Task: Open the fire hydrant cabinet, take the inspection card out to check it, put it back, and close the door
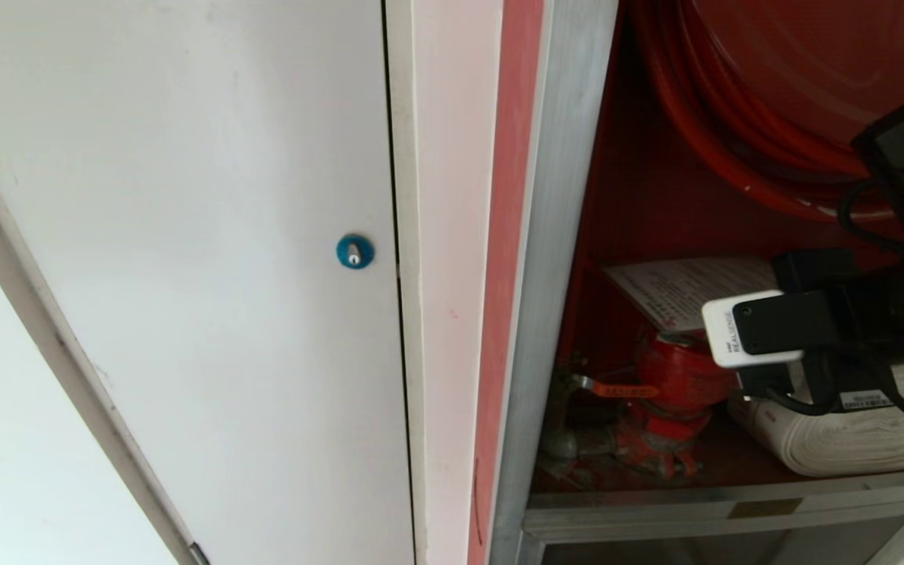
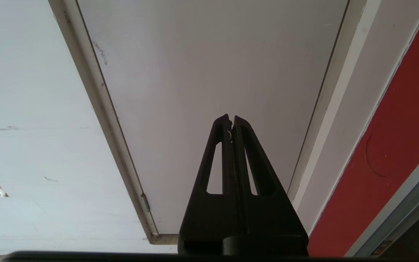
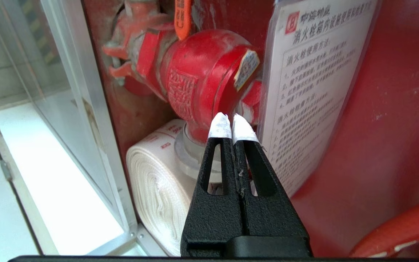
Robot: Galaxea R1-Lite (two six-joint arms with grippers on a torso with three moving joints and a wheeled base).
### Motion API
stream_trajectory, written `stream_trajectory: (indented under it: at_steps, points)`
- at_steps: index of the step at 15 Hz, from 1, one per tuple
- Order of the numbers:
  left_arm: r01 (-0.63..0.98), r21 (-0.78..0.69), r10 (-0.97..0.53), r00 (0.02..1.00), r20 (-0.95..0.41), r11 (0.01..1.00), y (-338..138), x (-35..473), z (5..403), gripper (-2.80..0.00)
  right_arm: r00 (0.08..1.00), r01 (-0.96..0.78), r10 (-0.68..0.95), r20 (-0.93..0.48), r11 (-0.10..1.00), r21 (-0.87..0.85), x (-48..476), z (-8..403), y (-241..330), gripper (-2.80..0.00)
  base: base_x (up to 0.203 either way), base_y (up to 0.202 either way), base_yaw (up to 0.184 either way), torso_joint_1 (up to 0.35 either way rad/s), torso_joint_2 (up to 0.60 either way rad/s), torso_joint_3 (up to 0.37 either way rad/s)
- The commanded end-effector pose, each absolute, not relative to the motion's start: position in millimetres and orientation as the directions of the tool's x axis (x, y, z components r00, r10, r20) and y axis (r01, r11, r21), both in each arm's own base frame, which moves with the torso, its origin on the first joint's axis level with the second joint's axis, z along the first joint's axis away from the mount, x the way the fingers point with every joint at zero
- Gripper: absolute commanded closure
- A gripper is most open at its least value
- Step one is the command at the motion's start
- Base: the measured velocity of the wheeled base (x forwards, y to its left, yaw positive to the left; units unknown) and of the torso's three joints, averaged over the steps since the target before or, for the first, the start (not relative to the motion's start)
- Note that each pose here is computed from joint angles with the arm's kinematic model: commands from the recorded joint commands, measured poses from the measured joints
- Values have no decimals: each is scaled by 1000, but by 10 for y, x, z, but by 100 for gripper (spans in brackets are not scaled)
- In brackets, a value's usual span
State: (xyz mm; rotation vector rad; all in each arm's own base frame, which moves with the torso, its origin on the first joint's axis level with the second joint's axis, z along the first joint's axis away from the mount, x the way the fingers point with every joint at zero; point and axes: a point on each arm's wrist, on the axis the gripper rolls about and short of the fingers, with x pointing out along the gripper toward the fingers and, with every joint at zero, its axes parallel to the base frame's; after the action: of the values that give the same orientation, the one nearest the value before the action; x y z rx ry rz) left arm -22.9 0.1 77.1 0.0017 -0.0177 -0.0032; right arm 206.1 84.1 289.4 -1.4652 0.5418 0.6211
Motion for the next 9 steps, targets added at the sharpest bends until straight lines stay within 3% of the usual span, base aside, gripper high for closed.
stream_trajectory:
  at_steps: [1, 9]
  points:
    - [3, 2, -3, 1000, 6, 1000, 1, -220, 742, 0, 724, -688, 61, -687, 0, -726, 2112, 2873, 864, 0, 0, 0, 0, 0, 0, 0]
    - [3, 2, -3, 1000, 6, 1000, 1, -220, 742, 0, 749, -662, 87, -657, 44, -748, 2196, 2893, 907, 0, 0, 0, 0, 0, 0, 0]
